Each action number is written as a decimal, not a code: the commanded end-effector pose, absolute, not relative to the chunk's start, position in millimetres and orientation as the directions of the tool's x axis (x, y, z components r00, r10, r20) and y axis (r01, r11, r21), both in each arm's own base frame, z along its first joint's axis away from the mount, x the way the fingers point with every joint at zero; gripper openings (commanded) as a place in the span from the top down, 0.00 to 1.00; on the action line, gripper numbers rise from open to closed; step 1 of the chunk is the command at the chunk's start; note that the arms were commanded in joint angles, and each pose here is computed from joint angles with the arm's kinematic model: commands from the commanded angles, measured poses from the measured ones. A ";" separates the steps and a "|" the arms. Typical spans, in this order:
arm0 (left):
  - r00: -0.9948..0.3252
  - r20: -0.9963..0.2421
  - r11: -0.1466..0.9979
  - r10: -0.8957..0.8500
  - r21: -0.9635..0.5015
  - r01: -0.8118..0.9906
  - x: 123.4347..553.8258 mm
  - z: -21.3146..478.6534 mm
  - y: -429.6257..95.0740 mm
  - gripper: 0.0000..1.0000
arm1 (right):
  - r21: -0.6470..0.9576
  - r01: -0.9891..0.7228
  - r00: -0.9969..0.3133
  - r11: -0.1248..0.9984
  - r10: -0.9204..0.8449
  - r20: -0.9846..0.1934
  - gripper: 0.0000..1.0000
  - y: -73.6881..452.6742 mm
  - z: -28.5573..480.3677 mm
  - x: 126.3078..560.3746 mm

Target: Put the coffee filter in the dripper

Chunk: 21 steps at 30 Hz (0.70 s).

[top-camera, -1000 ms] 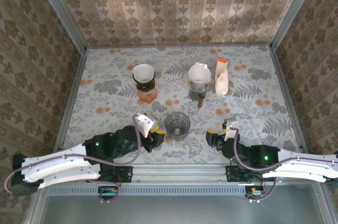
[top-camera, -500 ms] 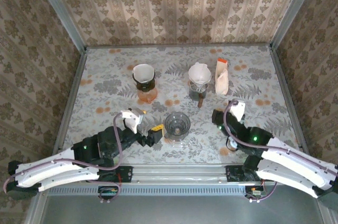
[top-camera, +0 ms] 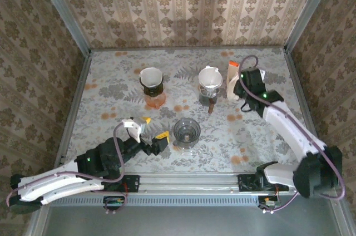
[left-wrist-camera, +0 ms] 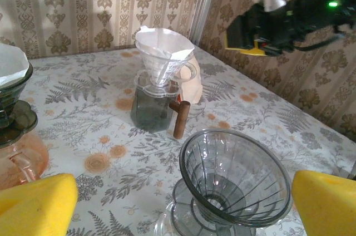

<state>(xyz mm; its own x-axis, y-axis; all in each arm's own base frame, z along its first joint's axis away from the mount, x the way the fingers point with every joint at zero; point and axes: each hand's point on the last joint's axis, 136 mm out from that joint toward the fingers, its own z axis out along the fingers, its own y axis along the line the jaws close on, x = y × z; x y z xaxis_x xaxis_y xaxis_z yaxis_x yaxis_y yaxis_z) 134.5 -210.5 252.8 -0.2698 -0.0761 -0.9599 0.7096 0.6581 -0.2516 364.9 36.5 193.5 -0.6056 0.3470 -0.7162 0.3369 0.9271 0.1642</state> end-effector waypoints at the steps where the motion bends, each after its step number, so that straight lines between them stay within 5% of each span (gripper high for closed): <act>1: -0.255 -0.963 0.645 -0.090 -0.251 0.722 133.9 253.3 -210.4 0.01 | 0.188 0.265 -0.646 0.946 0.318 -0.694 0.55 49.2 198.5 391.6; 5: -0.268 -0.960 0.657 -0.086 -0.257 0.708 136.5 248.3 -208.6 0.08 | 0.204 0.353 -0.635 0.913 0.394 -0.665 0.60 47.6 182.7 410.8; 9: -0.268 -0.958 0.664 -0.096 -0.263 0.700 138.8 246.7 -208.2 0.00 | 0.265 0.448 -0.565 0.854 0.500 -0.656 0.58 47.1 179.9 424.2; 21: -0.273 -0.956 0.671 -0.104 -0.270 0.691 141.2 244.0 -207.3 0.00 | 0.321 0.622 -0.462 0.714 0.667 -0.585 0.56 44.2 154.9 447.1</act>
